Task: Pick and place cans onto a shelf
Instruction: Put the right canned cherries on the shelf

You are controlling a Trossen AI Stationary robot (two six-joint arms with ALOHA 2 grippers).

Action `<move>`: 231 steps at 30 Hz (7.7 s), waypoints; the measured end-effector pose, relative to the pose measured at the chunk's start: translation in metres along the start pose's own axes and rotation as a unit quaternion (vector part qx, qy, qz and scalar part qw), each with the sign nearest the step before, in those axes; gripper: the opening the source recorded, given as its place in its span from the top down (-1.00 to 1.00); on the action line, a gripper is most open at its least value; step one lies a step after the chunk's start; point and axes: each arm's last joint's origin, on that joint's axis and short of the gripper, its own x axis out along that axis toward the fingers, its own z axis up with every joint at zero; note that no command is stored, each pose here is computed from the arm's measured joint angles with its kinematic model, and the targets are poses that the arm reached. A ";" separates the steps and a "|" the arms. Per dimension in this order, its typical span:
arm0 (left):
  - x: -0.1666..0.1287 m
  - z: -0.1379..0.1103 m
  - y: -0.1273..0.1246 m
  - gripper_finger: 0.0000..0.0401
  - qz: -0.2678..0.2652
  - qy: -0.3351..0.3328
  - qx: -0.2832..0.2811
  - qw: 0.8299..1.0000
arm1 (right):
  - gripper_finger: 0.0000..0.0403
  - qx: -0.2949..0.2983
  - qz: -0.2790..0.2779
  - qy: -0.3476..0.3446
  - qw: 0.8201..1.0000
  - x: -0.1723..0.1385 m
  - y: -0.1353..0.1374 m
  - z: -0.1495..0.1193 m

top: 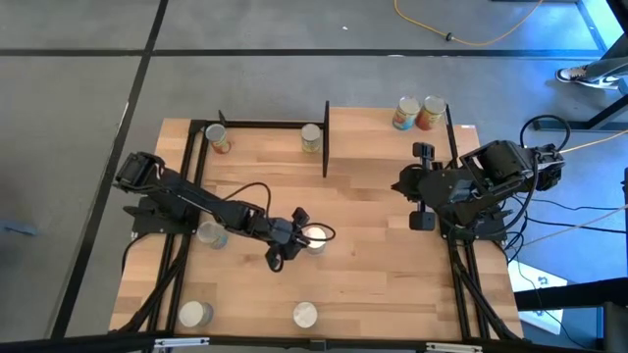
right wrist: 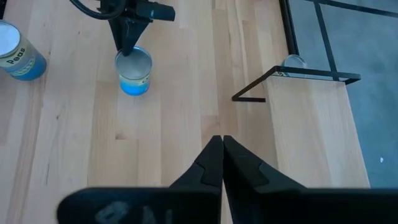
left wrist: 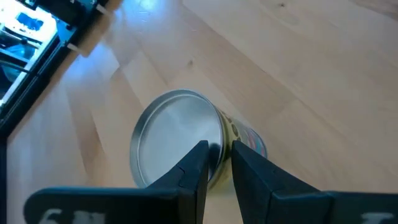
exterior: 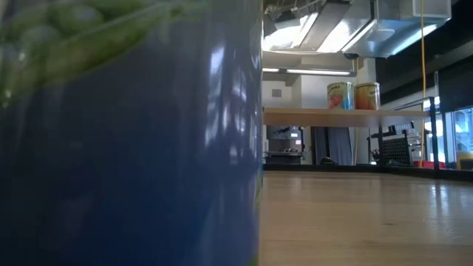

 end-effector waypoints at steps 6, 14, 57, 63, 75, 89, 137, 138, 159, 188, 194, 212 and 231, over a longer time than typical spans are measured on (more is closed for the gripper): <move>0.001 0.002 0.001 0.69 0.018 -0.005 -0.005 1.000 | 0.95 0.000 0.000 0.000 1.000 0.000 0.000 0.000; 0.001 0.002 0.002 0.94 0.041 0.004 -0.020 0.999 | 0.95 0.000 0.000 0.000 1.000 0.000 0.000 0.000; -0.129 0.066 0.226 1.00 0.235 -0.075 -0.162 0.955 | 0.95 -0.008 -0.003 0.015 1.000 0.000 -0.001 -0.003; -0.136 0.041 0.254 1.00 0.243 -0.100 -0.175 0.949 | 0.95 -0.008 -0.004 0.016 1.000 0.000 -0.001 -0.003; -0.088 -0.006 0.279 1.00 0.208 -0.057 -0.178 0.960 | 0.95 -0.009 -0.006 0.017 1.000 0.000 -0.001 -0.004; -0.041 -0.032 0.276 1.00 0.159 0.006 -0.198 0.967 | 0.95 -0.007 -0.006 0.018 1.000 0.000 -0.001 -0.004; -0.039 -0.013 0.268 0.82 0.247 0.068 -0.170 0.952 | 0.95 -0.005 -0.004 0.018 1.000 0.000 -0.001 -0.004; -0.039 -0.013 0.269 0.82 0.249 0.067 -0.170 0.951 | 0.95 -0.005 -0.004 0.018 1.000 0.000 -0.001 -0.004; -0.123 0.059 0.219 1.00 0.271 0.022 -0.191 0.943 | 0.99 0.003 -0.037 0.000 0.999 0.007 -0.006 0.004; -0.232 0.093 0.097 1.00 0.225 0.068 -0.274 0.932 | 0.99 -0.023 -0.134 0.094 0.986 0.222 -0.071 0.068; -0.235 0.084 0.087 1.00 0.229 0.116 -0.288 0.923 | 0.99 0.017 -0.192 0.119 0.974 0.235 -0.092 0.061; -0.236 0.079 0.084 1.00 0.227 0.138 -0.292 0.919 | 0.99 0.081 -0.237 0.163 0.954 0.238 -0.138 0.042; -0.235 0.080 0.084 1.00 0.224 0.138 -0.293 0.919 | 0.99 0.072 -0.208 0.137 0.966 0.240 -0.142 0.046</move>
